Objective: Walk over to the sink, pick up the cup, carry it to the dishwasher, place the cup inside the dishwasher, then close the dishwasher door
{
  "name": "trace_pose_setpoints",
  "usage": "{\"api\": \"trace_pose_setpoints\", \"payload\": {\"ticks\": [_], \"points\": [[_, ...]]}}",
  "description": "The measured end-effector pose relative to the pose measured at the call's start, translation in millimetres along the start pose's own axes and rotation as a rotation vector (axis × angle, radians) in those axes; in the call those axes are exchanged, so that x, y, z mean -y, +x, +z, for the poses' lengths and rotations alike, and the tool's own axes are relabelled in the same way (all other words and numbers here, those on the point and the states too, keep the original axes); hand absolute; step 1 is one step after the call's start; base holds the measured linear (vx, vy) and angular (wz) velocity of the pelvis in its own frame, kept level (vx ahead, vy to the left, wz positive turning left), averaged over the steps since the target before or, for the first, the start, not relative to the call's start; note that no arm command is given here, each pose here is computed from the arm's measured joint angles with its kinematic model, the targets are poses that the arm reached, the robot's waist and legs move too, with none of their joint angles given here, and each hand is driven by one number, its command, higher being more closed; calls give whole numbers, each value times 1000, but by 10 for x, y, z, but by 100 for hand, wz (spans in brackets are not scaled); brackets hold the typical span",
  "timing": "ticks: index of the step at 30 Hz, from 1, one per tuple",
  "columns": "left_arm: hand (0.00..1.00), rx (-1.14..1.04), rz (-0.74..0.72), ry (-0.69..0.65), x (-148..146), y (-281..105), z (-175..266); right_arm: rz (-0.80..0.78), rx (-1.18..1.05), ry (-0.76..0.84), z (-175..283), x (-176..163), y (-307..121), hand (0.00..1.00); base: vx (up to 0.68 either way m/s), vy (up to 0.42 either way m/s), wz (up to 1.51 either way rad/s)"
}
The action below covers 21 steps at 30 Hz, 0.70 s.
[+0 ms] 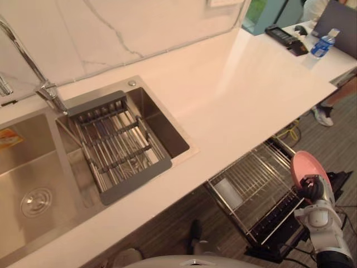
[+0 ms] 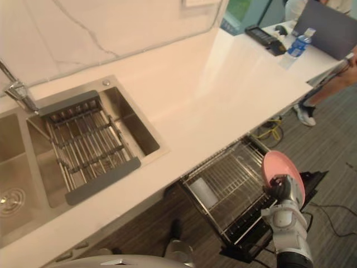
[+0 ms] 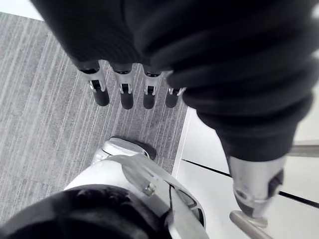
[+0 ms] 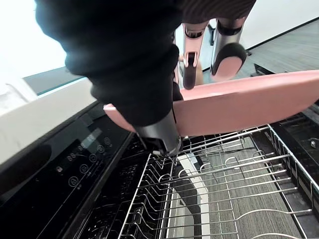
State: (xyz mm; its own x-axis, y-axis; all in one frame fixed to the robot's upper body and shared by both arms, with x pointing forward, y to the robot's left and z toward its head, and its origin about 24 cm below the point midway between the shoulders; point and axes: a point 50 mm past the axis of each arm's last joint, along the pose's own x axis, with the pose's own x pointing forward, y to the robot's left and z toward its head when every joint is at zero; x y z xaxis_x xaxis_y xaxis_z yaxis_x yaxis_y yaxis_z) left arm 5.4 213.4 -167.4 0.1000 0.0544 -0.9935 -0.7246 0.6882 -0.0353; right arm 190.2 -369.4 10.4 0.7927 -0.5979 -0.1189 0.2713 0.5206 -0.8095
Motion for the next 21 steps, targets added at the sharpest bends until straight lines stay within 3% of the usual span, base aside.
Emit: {"api": "trace_pose_setpoints", "payload": {"ticks": [4,11,17,19,21], "points": [[0,-63,-58,56,50,1,-51,-7,-19,74,68,-51,86,100,-29,18,13],[0,-280,-138,-119,174,-35,-186,-29,32,203,517,-30,325,100,-76,12,1],[0,-289,-189,-135,289,-31,-161,3,43,259,735,13,443,100,-63,14,4],[0,-305,-254,-102,410,-33,-130,113,25,169,782,-130,480,100,-49,85,8],[0,-307,-263,-90,427,-29,-121,124,3,165,737,-166,471,100,-39,61,6]]}}
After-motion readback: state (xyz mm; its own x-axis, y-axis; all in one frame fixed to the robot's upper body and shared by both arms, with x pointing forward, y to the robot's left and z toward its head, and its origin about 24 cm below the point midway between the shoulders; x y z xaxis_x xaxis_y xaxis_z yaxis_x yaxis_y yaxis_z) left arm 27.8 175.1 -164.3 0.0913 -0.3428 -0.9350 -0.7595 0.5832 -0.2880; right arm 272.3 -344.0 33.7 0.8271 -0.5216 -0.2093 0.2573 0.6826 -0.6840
